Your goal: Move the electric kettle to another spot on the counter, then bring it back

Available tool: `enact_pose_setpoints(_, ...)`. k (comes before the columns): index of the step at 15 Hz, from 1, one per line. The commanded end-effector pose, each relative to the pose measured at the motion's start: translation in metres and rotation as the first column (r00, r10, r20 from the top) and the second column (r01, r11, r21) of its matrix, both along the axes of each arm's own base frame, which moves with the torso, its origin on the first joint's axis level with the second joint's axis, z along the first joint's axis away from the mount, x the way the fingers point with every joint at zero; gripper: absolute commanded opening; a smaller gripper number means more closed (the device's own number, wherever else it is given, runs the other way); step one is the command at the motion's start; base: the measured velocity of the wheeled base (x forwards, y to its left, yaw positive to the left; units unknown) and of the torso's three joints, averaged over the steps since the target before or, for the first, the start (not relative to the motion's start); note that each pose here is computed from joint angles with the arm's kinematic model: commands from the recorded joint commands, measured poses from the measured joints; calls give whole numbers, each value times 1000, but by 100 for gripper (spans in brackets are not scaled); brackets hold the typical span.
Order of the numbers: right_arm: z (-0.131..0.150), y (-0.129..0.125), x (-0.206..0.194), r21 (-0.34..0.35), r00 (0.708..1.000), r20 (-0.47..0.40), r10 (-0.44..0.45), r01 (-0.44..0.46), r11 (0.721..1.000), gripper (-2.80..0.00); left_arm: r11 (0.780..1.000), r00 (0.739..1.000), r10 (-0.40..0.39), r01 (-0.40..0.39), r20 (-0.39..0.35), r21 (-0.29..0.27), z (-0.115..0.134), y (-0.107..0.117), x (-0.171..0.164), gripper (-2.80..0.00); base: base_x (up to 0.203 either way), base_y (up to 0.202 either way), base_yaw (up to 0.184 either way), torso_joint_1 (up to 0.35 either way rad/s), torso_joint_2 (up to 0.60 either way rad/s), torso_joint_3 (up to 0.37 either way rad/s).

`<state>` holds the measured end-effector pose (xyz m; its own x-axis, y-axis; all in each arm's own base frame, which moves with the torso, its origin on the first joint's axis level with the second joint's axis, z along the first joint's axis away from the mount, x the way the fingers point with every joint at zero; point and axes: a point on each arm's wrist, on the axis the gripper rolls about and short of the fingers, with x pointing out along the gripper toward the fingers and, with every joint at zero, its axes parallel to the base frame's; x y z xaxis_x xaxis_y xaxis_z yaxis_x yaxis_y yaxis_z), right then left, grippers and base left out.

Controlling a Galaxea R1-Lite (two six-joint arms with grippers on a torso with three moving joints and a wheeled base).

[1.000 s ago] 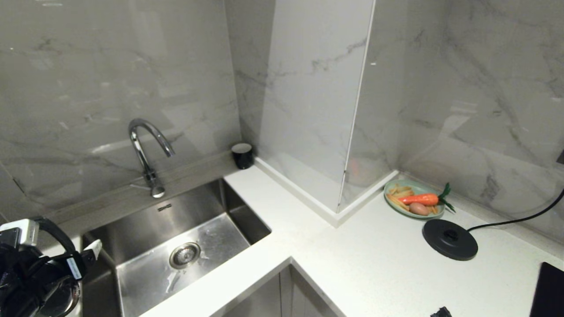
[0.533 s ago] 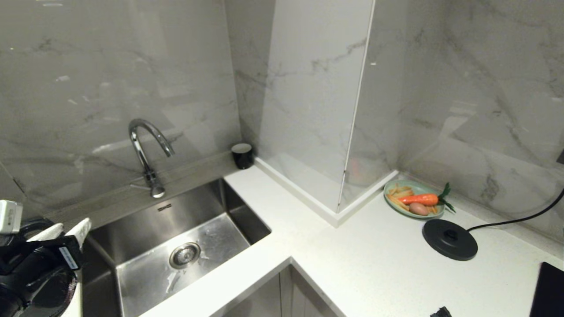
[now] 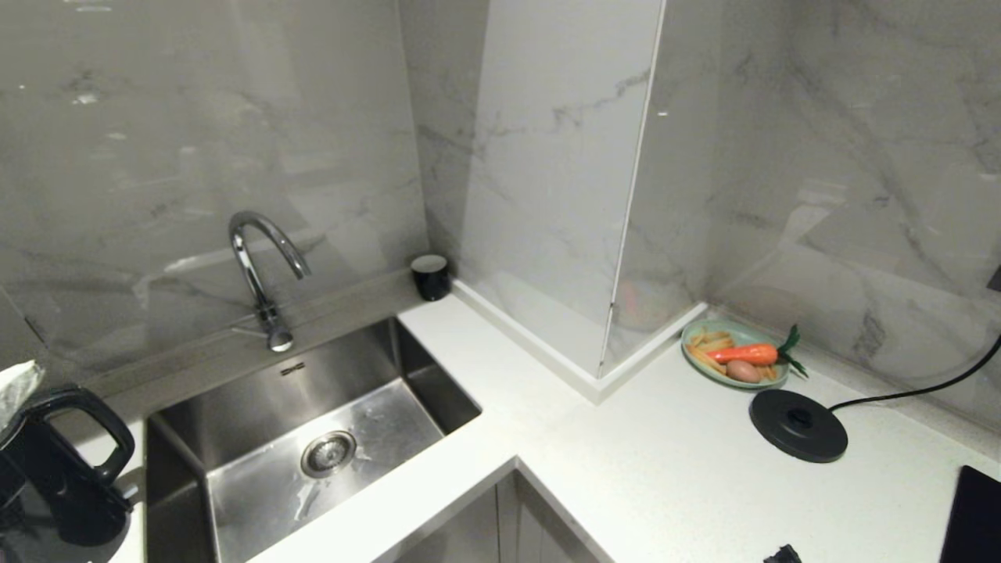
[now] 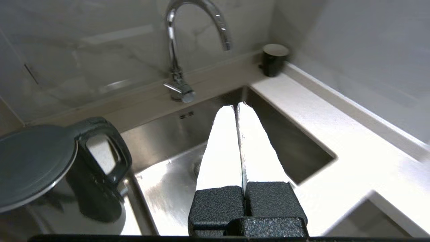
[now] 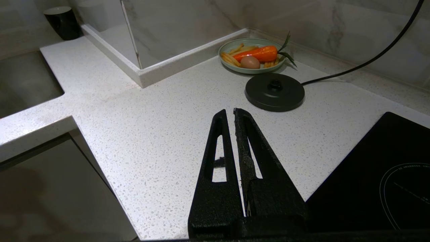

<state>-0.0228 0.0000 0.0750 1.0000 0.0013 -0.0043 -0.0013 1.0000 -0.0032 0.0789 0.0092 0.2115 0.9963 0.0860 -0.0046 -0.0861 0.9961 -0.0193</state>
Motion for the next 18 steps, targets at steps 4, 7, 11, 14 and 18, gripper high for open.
enact_pose_setpoints(4, 0, 0, 0, 0, 1000, -2, 0, 0, 1000, -280, 977, 977, -212, 212, 34, 6, 6, -12, -92, -280, 0, 0, 0, 0, 0, 0)
enact_pose_setpoints(7, 0, 0, 0, 0, 1000, -1, 0, 0, 1000, -280, 978, 975, -209, 208, 79, 19, -1, -12, -120, -280, 0, 0, 0, 0, 0, 0)
enact_pose_setpoints(11, 0, 0, 0, 0, 1000, -2, 0, 0, 1000, -280, 979, 974, -206, 203, 97, 34, -37, -13, -144, -280, 0, 0, 0, 0, 0, 0)
enact_pose_setpoints(14, 0, 0, 0, -1, 1000, -1, 0, 0, 1000, -280, 984, 986, -167, 167, -2, 54, -79, -11, -139, -280, 0, 0, 0, 0, 0, 0)
enact_pose_setpoints(18, 0, 0, 0, -1, 1000, 0, 1, -1, 1000, -280, 995, 995, -78, 82, -63, 65, -118, -9, -114, -280, 0, 0, 0, 0, 0, 0)
